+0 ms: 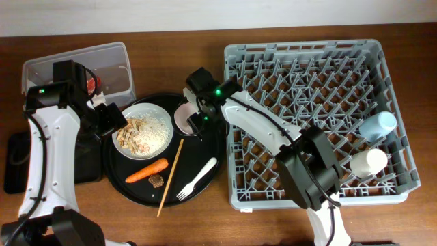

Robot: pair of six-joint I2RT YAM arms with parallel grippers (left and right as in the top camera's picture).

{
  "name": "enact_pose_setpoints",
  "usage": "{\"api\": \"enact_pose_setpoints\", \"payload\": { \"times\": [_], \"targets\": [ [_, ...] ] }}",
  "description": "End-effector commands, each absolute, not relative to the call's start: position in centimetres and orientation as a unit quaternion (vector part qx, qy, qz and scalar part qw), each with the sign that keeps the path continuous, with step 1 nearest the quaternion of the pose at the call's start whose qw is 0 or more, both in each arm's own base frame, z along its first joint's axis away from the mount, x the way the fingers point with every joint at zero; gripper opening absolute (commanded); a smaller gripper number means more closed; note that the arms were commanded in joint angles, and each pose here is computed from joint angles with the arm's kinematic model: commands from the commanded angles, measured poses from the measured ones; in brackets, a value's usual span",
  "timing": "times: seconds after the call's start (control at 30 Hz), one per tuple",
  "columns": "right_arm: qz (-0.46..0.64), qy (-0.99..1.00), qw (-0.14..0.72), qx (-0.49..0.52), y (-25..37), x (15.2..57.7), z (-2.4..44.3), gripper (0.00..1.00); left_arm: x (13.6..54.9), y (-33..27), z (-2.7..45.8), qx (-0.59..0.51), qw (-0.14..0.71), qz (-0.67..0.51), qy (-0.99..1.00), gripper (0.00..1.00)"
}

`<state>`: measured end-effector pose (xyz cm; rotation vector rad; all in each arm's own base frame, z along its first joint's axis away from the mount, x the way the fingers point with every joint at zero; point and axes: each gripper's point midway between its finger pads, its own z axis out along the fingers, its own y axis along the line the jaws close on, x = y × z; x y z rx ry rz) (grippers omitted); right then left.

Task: Sort waste into correct bins and load items into the dishwasher rack
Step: 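Lift the pink bowl and carry it into the rack's back row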

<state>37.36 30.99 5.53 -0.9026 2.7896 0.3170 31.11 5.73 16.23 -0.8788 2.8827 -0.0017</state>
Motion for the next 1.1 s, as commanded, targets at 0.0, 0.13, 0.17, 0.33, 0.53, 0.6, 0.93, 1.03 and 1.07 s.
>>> {"api": "enact_pose_setpoints", "payload": {
  "times": [0.0, 0.13, 0.17, 0.33, 0.53, 0.6, 0.93, 1.03, 1.07],
  "targets": [
    [0.049, 0.942, 0.179, -0.280, 28.7, 40.3, 12.7, 0.68, 31.7, 4.7, 16.9, -0.284, 0.079, -0.033, 0.955, 0.98],
    [0.030, 0.934, 0.250, -0.254, 26.2, 41.0, 21.8, 0.72, 33.4, 2.3, 17.2, -0.232, 0.103, -0.064, 0.965, 0.98],
    [0.026, 0.934, 0.260, -0.245, 25.2, 40.9, 23.3, 0.73, 33.8, 1.4, 17.3, -0.217, 0.110, -0.071, 0.967, 0.99],
    [0.000, 0.957, 0.256, -0.140, 17.9, 40.4, 26.4, 0.77, 35.9, -3.1, 17.6, -0.139, 0.139, -0.104, 0.975, 0.99],
    [-0.020, 0.987, 0.157, -0.012, 7.2, 38.2, 25.3, 0.87, 37.8, -8.3, 14.4, -0.063, 0.126, -0.109, 0.984, 0.99],
    [-0.023, 0.991, 0.127, 0.021, 4.5, 37.4, 24.7, 0.88, 38.4, -9.1, 12.6, -0.053, 0.115, -0.101, 0.987, 0.97],
    [-0.033, 0.992, 0.091, 0.084, -0.5, 36.0, 24.2, 0.88, 40.5, -10.3, 5.0, -0.046, 0.070, -0.087, 0.993, 0.72],
    [-0.033, 0.992, 0.090, 0.084, -0.5, 36.0, 24.2, 0.88, 40.5, -10.5, 4.0, -0.044, 0.061, -0.085, 0.994, 0.59],
    [-0.033, 0.992, 0.090, 0.084, -0.5, 36.0, 24.2, 0.88, 40.5, -10.5, 3.8, -0.044, 0.059, -0.085, 0.994, 0.54]
  ]
}}
